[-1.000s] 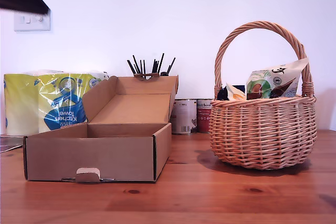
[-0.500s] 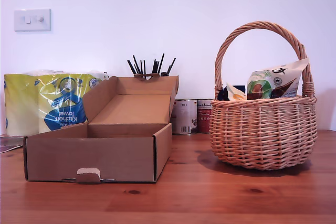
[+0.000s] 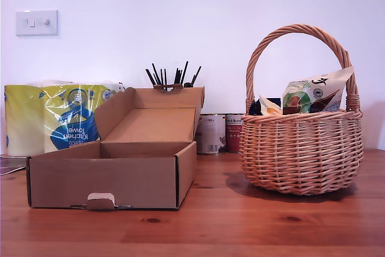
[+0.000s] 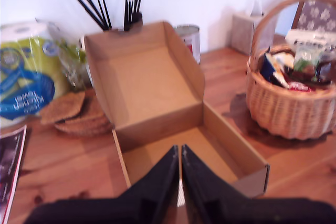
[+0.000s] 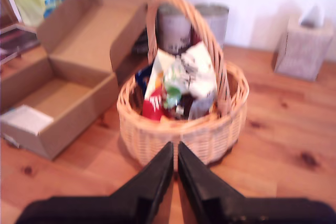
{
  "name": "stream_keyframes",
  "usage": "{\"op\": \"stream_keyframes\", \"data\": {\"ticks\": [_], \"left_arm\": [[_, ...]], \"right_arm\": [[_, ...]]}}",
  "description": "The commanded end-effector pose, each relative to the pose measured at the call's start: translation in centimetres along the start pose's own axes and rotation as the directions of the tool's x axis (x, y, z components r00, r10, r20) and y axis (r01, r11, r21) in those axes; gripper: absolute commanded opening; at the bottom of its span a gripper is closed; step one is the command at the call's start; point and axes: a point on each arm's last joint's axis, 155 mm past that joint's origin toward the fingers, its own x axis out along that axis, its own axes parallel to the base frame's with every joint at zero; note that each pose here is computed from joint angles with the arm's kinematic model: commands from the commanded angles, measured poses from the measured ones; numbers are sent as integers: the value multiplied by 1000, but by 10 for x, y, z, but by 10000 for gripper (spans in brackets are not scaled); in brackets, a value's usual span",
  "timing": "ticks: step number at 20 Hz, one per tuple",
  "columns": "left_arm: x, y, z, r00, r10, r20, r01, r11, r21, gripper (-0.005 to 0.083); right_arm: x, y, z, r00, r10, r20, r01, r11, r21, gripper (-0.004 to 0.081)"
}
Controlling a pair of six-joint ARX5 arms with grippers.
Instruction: Move the bags of Easter eggs from the cardboard box on the left into the woven basket on the right side.
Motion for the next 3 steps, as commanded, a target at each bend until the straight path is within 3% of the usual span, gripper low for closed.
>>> {"op": "stream_keyframes", "data": {"ticks": [1, 3], "left_arm": [[2, 0, -12, 999, 0, -32, 0, 1000, -7, -19], [2, 0, -18, 998, -1, -56, 0, 1000, -9, -19]], "right_arm": [[3, 1, -9, 1000, 4, -28, -4, 1000, 4, -12], [3, 1, -11, 999, 5, -35, -5, 1000, 5, -12]]}}
